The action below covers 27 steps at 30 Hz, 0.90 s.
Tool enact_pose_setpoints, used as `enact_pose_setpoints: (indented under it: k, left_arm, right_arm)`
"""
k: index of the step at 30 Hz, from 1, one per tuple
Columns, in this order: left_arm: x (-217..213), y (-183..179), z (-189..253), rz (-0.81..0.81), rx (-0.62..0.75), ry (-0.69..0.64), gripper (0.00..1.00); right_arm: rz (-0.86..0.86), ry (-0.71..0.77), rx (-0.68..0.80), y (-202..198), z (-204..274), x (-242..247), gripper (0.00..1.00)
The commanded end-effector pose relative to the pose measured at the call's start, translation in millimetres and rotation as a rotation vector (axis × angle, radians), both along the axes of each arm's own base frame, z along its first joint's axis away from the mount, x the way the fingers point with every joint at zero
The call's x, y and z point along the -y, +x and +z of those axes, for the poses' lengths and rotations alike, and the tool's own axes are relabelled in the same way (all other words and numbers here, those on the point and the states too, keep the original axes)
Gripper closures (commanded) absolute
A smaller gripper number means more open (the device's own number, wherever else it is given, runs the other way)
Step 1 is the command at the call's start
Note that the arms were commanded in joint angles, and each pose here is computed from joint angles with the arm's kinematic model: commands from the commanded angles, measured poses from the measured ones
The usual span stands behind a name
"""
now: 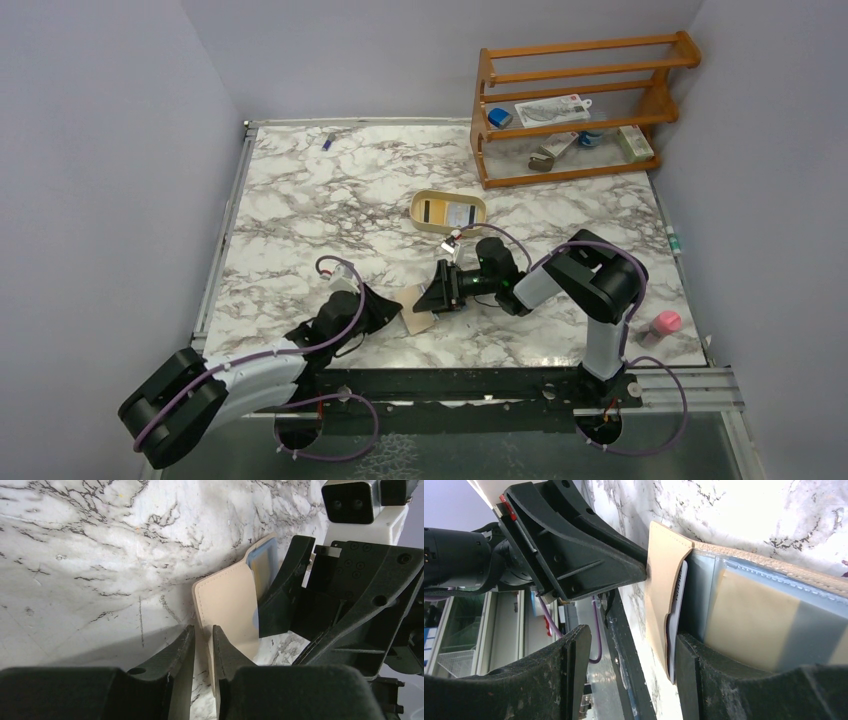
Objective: Take the credit cards out of the card holder
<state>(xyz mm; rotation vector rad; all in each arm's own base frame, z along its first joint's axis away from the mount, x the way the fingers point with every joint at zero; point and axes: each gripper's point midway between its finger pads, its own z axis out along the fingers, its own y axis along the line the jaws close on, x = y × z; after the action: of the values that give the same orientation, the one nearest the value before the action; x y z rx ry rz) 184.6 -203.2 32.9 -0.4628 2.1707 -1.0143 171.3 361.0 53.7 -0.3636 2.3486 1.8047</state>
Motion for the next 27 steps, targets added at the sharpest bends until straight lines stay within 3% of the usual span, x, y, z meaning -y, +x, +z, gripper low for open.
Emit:
enact_pose_setpoints:
  k: [1,10,18,27]
  left_arm:
    - [-27,-16,-38,0.042,-0.036,0.064,0.79]
    - [-19,-23,-45,-0.007,-0.080,0.062,0.77]
    - [-13,-18,-44,-0.010,-0.084,0.064,0.99]
    - [-20,-20,-44,0.005,-0.066,0.057,1.00]
  right_arm:
    - [0.026,0.043,0.024,3,9,-5,0.36]
    - [0.029,0.046,0.022,3,8,-5,0.36]
    - [0.032,0.045,0.026,1,9,-3,0.36]
    - [0.031,0.050,0.021,1,10,-3,0.36]
